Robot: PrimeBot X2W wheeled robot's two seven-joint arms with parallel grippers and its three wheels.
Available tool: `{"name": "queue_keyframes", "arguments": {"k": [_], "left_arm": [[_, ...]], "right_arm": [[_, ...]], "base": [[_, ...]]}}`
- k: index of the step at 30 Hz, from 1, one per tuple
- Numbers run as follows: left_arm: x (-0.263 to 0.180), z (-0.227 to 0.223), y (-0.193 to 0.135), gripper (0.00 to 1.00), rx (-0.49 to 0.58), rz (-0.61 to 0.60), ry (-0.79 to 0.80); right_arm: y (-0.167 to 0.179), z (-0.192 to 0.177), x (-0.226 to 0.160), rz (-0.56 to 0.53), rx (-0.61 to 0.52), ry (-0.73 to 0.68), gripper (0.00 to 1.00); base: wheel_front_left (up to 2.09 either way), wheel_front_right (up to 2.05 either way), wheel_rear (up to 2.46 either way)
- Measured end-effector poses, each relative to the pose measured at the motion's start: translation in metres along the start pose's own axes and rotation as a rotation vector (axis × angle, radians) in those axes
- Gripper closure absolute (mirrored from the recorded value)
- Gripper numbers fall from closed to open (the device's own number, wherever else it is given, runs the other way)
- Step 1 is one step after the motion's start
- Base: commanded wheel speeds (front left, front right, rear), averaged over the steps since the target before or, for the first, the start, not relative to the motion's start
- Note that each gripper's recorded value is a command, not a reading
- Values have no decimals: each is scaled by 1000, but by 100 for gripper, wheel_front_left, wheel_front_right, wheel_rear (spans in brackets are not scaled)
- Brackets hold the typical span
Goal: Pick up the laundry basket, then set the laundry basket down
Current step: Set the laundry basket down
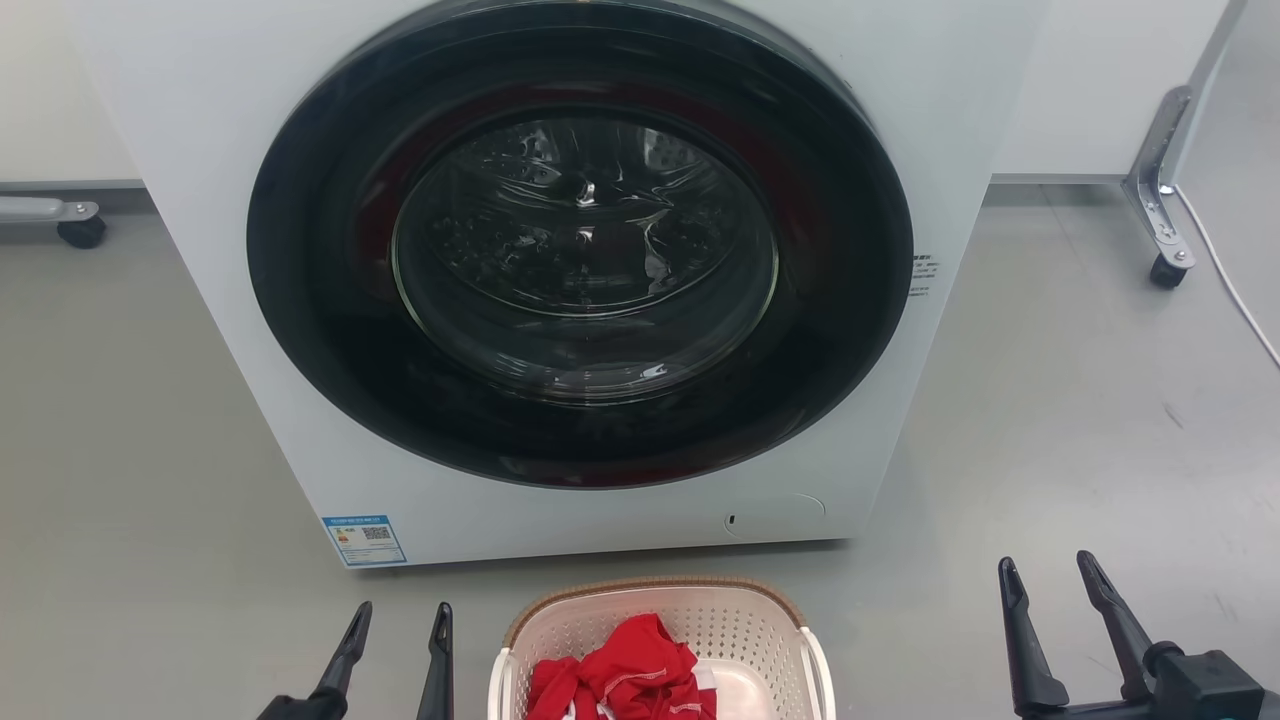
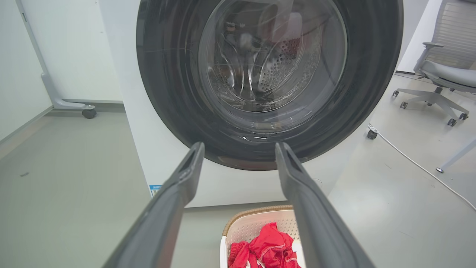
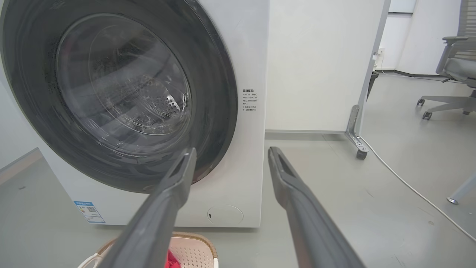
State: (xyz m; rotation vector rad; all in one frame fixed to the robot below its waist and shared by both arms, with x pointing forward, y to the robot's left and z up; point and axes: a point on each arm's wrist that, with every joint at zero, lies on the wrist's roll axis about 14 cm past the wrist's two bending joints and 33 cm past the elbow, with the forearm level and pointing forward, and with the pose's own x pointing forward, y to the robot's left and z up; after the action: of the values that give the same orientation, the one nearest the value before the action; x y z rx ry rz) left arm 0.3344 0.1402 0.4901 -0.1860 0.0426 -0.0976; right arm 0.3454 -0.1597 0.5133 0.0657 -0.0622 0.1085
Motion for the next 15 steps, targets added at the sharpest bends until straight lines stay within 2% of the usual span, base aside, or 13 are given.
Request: {"name": "queue_keyframes", "arguments": {"k": [15], "left_arm": [[1,-3,7,0,12,45,44]], "right_arm": [[5,0,3,8,1,24,0]], "base": [[0,0,0]]}}
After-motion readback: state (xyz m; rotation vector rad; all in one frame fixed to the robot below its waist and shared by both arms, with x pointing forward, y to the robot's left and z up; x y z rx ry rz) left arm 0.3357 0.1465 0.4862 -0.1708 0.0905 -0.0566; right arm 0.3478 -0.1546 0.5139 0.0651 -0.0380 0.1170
